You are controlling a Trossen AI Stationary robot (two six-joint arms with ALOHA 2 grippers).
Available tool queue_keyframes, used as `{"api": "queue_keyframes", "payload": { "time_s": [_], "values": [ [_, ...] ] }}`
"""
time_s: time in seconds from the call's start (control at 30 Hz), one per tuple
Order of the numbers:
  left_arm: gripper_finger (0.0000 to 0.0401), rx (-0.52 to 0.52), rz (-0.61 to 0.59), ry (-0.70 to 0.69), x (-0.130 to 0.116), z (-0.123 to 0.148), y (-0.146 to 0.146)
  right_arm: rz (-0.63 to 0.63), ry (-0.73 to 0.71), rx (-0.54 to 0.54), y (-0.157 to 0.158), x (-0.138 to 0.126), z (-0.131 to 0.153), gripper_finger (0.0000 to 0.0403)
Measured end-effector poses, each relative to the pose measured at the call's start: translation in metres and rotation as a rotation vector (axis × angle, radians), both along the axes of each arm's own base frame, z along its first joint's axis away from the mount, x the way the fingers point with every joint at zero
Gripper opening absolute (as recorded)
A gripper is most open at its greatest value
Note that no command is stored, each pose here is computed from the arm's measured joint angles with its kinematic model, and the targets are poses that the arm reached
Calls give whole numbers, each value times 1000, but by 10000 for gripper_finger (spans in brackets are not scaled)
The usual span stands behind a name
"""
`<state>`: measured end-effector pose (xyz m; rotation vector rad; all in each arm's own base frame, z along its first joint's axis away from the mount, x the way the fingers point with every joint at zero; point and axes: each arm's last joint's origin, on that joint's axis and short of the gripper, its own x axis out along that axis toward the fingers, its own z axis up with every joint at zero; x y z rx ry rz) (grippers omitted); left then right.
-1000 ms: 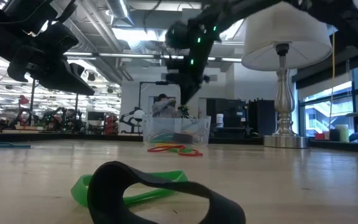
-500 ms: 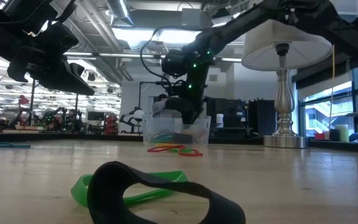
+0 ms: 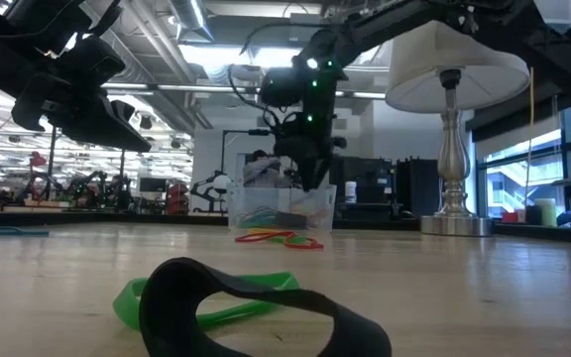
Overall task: Pick and place rubber bands into bin
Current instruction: Put the red rubber band into the transparent bin
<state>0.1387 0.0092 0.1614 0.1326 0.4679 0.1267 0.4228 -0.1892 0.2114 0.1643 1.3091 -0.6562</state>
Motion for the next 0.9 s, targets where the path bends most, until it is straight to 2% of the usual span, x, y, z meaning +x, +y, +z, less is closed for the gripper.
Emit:
{"api": "queue_keyframes", "payload": {
  "time_s": [0.17, 0.4, 0.63, 0.8, 0.9],
  "values": [
    [2, 1, 3, 0, 0, 0, 0, 54, -80, -30, 26, -5, 29, 131],
    [2, 11, 22, 1, 0, 0, 1, 70, -203, -54, 72, -44, 50, 87],
    [2, 15, 30, -7, 0, 1, 1, 61, -371, 0, 146, -112, 37, 42],
    [2, 22, 47, -3, 4, 4, 1, 84, -506, 67, 201, -162, 10, 6],
    [2, 1, 66, 1, 10, 5, 2, 99, -547, 62, 226, -188, -14, 8]
  ]
}}
